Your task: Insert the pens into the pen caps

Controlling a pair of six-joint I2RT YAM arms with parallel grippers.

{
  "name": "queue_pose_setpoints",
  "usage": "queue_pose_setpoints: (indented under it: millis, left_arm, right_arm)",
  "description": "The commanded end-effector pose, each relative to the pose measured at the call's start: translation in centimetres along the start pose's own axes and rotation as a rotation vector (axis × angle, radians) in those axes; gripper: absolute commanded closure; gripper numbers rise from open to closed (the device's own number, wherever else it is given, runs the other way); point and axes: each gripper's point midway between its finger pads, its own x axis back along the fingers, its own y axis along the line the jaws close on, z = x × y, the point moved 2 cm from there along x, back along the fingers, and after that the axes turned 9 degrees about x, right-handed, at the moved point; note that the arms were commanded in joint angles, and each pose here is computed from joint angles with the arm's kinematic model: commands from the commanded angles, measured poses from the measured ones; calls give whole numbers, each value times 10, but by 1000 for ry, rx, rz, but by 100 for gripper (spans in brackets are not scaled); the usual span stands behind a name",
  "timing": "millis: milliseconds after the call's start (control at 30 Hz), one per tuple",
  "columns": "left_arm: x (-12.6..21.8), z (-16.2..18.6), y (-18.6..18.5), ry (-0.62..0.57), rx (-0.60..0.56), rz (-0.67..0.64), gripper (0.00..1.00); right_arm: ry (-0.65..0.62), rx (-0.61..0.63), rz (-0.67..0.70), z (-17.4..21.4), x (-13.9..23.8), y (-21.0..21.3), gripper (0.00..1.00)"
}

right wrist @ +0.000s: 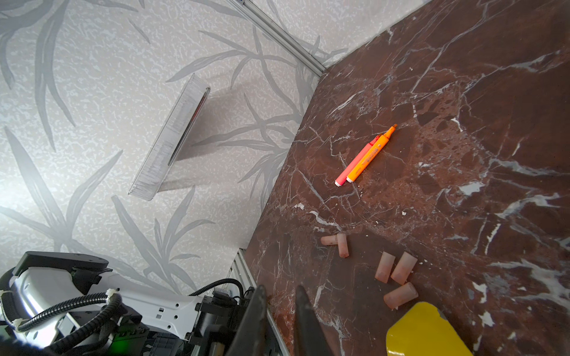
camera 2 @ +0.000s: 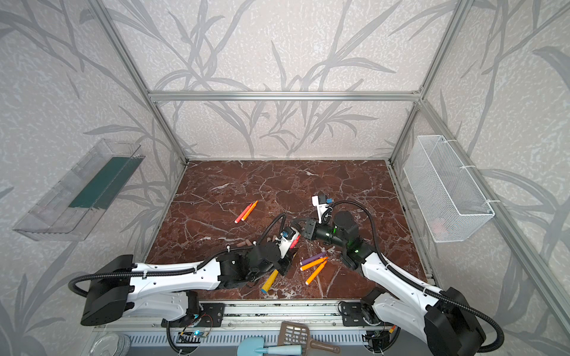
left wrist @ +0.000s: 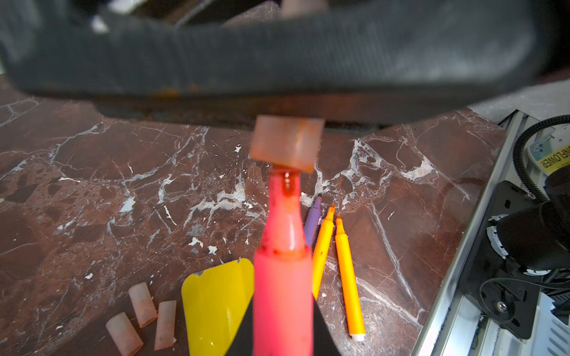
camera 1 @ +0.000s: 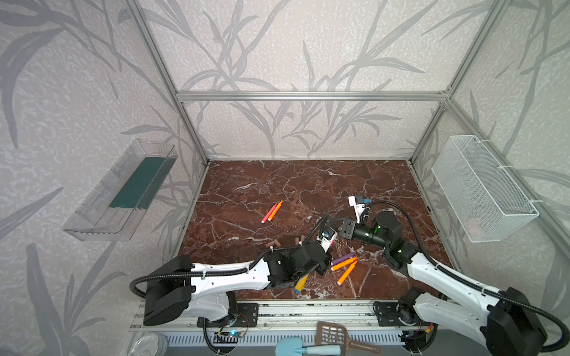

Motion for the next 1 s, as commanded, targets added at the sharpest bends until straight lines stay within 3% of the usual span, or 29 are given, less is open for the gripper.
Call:
queue_pose_setpoints:
  millis: [0,600,733,967]
  left_arm:
    - [11,-34,-7,-103,9,11,100]
    - [18,-60,-17,-196,-51,49,100]
    - [20,-61,-17,-201,-44,55,100]
    - [22,-51,-23,-178,-38,120,100]
  right_arm:
    - [27,19,-45,6,-4,9,100]
    - [97,31,-110,20,-22,26,100]
    - [85,36,-71,21,-23,20,99]
    - [45,49,-14,16,-20,14,80]
